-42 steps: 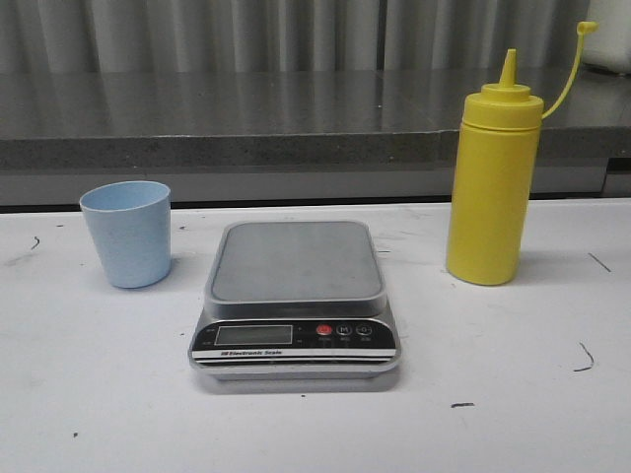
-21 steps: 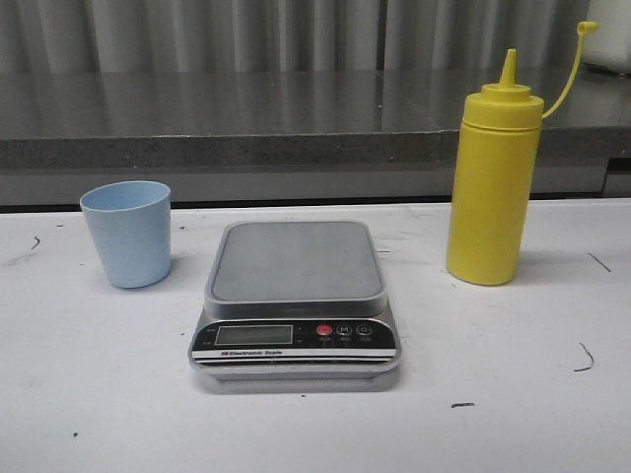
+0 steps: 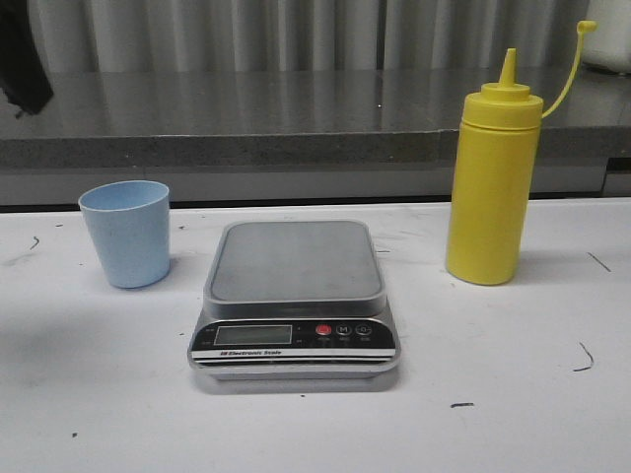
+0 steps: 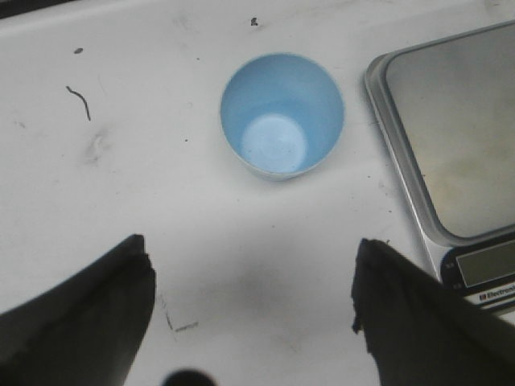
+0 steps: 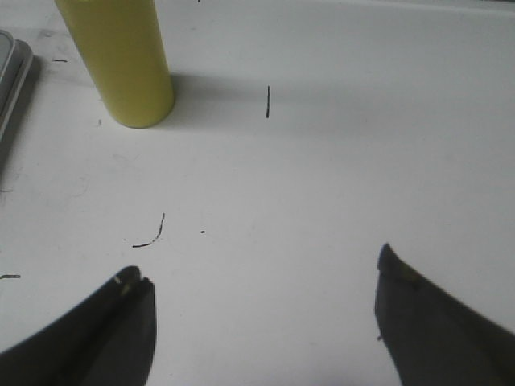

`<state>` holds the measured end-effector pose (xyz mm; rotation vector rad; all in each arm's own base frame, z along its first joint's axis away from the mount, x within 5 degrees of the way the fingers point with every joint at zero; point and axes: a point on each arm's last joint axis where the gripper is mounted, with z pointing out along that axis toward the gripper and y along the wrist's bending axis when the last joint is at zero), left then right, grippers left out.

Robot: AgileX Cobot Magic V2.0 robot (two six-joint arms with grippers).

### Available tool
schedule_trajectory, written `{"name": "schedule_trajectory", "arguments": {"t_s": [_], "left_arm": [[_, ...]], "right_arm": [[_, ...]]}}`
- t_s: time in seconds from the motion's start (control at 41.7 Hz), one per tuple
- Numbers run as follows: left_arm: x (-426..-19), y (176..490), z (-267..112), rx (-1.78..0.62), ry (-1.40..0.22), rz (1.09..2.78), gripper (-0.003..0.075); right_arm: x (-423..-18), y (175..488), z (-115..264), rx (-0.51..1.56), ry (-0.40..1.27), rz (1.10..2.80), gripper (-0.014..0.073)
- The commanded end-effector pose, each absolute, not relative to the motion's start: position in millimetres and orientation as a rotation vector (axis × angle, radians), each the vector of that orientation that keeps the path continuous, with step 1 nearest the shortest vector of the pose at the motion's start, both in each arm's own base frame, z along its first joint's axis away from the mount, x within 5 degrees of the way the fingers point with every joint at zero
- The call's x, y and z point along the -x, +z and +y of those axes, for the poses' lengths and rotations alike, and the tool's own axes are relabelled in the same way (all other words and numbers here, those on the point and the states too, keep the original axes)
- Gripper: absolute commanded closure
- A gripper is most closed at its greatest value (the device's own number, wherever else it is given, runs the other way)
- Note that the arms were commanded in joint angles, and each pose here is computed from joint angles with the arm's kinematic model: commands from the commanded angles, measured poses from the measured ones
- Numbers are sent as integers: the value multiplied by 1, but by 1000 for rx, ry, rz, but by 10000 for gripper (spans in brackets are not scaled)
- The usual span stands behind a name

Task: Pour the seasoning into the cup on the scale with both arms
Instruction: 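Reach the left gripper down to the light blue cup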

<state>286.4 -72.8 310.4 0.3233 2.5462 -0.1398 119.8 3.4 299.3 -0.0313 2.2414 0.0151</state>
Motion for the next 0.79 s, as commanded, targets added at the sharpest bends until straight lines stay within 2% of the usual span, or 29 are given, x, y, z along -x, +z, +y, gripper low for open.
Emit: {"name": "schedule_trajectory", "arguments": {"t_s": [0.0, 0.288, 0.552, 0.672, 0.768], "left_arm": [[-308, 321, -81, -324, -156, 2502, 218], [-365, 284, -92, -362, -92, 2582, 219], [-396, 256, -99, -374, -75, 2625, 220], [-401, 252, -101, -367, -83, 2625, 260], [-402, 251, -101, -365, -87, 2622, 344]], "right_arm": [[-124, 313, 3, 44, -3, 2159, 13], [-124, 313, 3, 44, -3, 2159, 13], [-124, 313, 3, 44, -3, 2159, 13], [-124, 313, 3, 44, -3, 2159, 13], [-124, 313, 3, 44, -3, 2159, 13]]}}
